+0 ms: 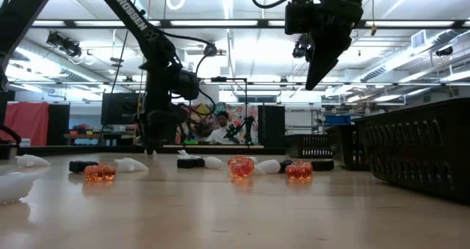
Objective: Sort Halloween decoration
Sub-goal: Put the white ghost toy into the top black bin
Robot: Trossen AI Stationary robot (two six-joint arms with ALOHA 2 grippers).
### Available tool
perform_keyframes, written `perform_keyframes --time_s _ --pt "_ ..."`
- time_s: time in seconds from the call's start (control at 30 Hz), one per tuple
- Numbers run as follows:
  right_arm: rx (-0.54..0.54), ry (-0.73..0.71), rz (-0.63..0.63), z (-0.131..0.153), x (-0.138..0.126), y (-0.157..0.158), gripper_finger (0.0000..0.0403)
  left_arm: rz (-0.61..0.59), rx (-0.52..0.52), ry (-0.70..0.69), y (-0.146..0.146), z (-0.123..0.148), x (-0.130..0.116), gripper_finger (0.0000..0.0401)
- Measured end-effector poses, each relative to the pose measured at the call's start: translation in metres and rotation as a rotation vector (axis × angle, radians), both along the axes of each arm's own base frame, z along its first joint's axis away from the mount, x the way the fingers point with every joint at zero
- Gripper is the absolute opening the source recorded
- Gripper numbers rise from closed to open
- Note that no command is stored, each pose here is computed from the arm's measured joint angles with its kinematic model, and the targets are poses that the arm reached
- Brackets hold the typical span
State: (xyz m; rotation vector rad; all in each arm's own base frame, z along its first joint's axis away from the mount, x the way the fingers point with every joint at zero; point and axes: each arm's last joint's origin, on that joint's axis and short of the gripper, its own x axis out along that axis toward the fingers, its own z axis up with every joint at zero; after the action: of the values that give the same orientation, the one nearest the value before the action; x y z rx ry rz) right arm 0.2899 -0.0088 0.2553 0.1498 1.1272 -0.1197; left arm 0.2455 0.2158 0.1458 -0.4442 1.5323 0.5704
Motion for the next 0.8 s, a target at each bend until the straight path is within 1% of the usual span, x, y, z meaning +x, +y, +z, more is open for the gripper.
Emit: perform_keyframes --time_s 0.1,0.27,0.53,0.67,0.8 --pt "0.0 0.0 0.0 0.0 0.0 0.0 0.0164 -0.012 0.012 -0.024 0.002 0.005 0.006 0.0062" --pt "0.0 0.006 0.0 0.0 -0.001 0.0 0.0164 -0.022 -0.008 -0.066 0.0 0.01 0.014 0.0056" --pt "0.009 0.065 -0.022 0.002 -0.011 -0.004 0.0165 -0.072 -0.041 -0.115 -0.013 0.015 0.028 0.0045" --pt "0.008 0.045 -0.03 0.009 -0.016 -0.005 0.0165 -0.103 -0.054 -0.132 -0.021 0.015 0.035 0.0045" --pt "-0.006 0.025 -0.06 0.016 -0.022 -0.009 0.0165 -0.121 -0.09 -0.21 -0.031 0.016 0.046 0.0044"
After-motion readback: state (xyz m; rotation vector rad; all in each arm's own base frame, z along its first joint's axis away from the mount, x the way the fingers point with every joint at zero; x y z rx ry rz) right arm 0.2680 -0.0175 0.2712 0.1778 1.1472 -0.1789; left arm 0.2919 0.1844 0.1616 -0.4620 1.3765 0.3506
